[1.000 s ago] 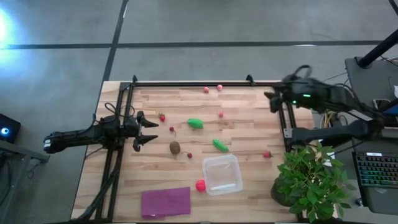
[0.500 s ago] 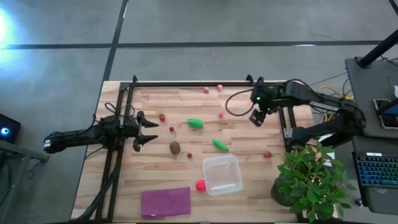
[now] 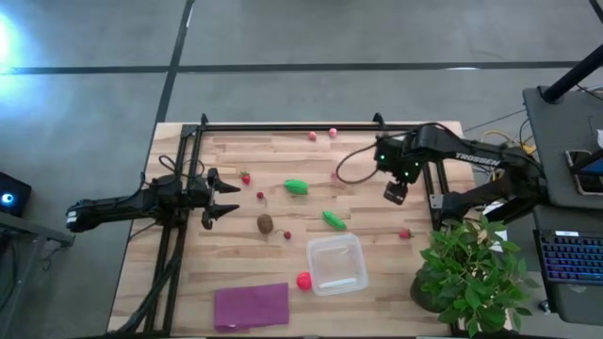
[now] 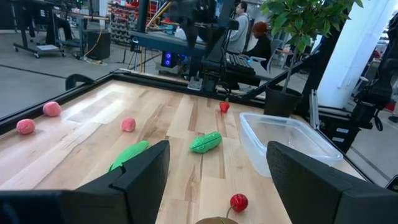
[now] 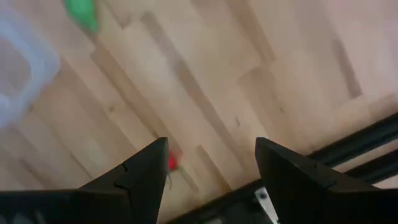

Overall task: Pick and placing Produce into tupperware
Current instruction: Put the bottom red strawberry into the transparent container

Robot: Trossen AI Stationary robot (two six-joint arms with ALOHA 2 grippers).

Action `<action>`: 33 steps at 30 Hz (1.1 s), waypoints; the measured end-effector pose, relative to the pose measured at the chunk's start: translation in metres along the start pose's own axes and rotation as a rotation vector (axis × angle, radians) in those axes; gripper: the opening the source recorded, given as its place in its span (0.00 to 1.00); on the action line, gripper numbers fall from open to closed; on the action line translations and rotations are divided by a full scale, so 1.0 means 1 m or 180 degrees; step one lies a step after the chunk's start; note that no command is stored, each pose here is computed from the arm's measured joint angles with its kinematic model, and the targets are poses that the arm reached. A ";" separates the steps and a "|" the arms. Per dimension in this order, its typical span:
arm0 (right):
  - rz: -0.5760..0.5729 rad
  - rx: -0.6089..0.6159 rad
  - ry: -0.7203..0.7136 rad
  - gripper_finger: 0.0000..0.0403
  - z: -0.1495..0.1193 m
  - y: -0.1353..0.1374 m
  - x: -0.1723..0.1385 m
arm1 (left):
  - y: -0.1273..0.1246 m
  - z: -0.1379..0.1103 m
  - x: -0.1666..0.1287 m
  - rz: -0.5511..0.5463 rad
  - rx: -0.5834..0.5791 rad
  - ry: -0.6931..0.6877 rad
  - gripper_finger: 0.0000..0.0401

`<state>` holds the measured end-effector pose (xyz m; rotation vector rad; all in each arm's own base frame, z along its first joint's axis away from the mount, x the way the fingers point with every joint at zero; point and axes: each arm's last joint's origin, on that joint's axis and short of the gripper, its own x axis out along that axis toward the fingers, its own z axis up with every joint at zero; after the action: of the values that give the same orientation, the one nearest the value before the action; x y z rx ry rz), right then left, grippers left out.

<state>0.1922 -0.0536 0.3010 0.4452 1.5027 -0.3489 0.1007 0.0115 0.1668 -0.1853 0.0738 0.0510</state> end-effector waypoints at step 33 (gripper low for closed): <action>-0.0048 -0.1505 0.0544 0.58 -0.067 0.094 0.105 | 0.000 0.000 0.000 0.0002 0.0000 -0.0003 0.64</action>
<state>0.1835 0.0662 0.2012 0.0879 1.6933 0.0400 0.1006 0.0115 0.1668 -0.1851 0.0729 0.0516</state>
